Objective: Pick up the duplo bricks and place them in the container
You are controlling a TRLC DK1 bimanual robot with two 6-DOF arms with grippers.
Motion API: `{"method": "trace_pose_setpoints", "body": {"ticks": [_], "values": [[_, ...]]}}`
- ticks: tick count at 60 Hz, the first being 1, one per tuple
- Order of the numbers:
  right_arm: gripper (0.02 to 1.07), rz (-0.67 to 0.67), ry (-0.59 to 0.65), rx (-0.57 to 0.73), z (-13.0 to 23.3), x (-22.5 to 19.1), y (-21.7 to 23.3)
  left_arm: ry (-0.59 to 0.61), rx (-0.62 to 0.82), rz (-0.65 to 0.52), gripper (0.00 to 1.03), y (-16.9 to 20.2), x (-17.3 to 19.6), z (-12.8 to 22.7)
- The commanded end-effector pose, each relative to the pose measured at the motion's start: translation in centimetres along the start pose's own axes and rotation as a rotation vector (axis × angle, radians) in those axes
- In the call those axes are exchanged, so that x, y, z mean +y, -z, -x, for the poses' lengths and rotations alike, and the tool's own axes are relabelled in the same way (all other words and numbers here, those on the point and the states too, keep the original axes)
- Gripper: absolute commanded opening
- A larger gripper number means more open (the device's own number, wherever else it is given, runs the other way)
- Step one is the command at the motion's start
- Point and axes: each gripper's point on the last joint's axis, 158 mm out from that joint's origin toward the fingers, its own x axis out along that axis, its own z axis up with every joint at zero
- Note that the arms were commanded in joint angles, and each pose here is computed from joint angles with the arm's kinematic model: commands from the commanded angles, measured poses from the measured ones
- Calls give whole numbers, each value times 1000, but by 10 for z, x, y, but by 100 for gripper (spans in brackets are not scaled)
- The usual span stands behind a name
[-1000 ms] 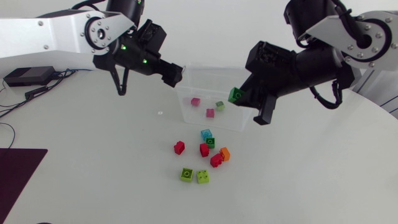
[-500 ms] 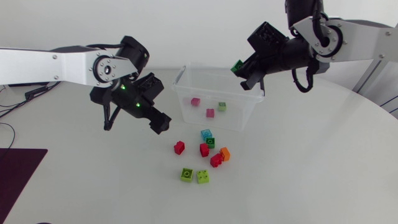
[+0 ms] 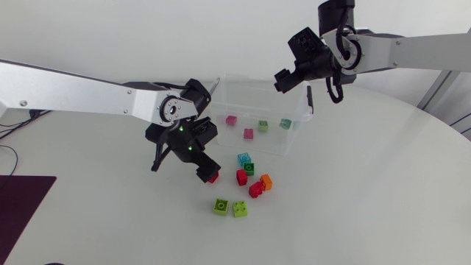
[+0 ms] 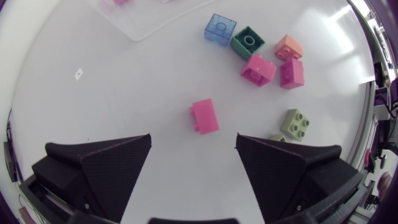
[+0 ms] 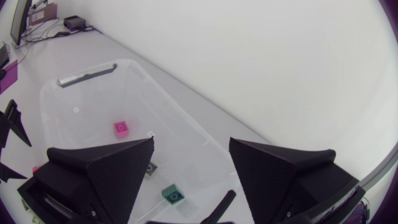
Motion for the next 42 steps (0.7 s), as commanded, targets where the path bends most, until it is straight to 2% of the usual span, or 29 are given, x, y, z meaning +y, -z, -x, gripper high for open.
{"method": "trace_pose_setpoints", "body": {"ticks": [1,5,17,23,26,29,33,38,42], "values": [[101,-42,46,-54,28,-6,-13,-9,18,42,91,-5,2,-9],[101,-55,62,-76,48,-5,-15,-27,26,51,91,-8,4,-14],[100,-36,14,-30,95,29,10,-44,48,79,74,-16,1,-31],[97,-1,-39,6,107,52,31,-59,60,83,56,-18,-2,-40],[97,36,-90,20,112,67,41,-64,70,80,47,-16,-2,-43],[97,112,-172,30,119,88,56,-70,79,82,32,-14,-1,-46],[97,193,-244,44,124,106,73,-74,88,81,32,-11,-1,-49],[97,294,-404,81,133,137,98,-75,117,79,29,-2,-3,-52],[97,345,-470,100,139,150,110,-70,143,78,26,4,-4,-53]]}}
